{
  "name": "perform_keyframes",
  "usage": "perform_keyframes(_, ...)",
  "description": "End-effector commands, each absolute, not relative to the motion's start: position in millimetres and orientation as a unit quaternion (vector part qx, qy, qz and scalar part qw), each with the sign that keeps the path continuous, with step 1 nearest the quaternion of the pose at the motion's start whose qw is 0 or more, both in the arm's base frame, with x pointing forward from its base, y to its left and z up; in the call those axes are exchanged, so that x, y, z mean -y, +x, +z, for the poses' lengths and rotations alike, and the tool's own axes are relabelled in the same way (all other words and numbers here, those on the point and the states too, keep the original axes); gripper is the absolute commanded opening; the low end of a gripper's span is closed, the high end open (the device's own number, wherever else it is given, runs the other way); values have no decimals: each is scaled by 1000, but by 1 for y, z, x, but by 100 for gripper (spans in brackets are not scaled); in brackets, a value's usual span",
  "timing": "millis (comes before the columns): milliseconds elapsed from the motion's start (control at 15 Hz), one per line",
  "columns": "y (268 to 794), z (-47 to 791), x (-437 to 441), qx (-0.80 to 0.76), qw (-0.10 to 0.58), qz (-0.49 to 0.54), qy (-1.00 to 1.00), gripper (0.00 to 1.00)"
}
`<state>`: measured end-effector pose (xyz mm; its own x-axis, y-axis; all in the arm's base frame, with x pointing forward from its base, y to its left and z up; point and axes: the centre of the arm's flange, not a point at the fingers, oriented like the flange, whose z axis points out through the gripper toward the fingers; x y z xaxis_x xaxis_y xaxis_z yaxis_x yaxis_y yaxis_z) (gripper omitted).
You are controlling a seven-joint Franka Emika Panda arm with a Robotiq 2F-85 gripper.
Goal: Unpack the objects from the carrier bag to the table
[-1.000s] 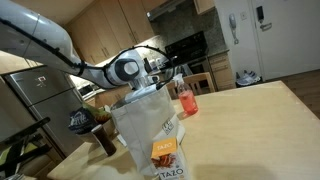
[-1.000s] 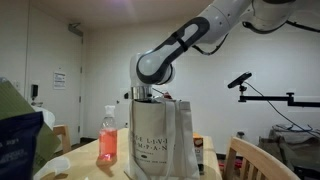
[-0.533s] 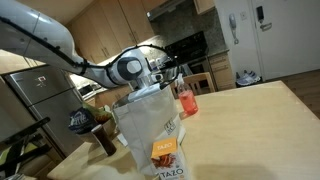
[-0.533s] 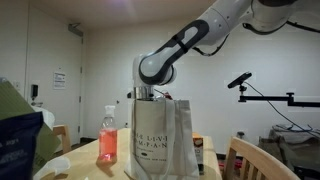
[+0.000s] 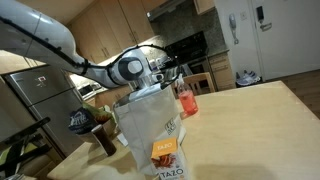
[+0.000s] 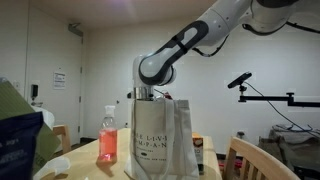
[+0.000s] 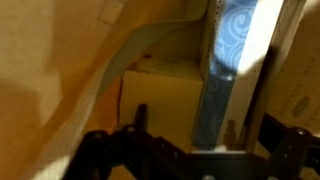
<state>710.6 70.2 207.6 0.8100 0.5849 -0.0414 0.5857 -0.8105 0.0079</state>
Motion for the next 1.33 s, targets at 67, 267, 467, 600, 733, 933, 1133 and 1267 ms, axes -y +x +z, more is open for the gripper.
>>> perform_keyframes(67, 720, 195, -60, -304, 13, -10, 953, 100)
perform_keyframes(267, 719, 194, -52, -298, 12, -10, 954, 100)
perform_keyframes(467, 720, 193, -44, -290, 10, -7, 957, 100)
perform_keyframes(600, 721, 194, -39, -286, 9, -6, 958, 100)
perform_keyframes(733, 722, 194, -38, -285, 9, -5, 958, 100)
perform_keyframes(933, 725, 194, -44, -289, 9, -6, 957, 100)
perform_keyframes(1133, 728, 193, -56, -298, 9, -5, 955, 100)
perform_keyframes(1267, 730, 193, -63, -303, 10, -6, 953, 100)
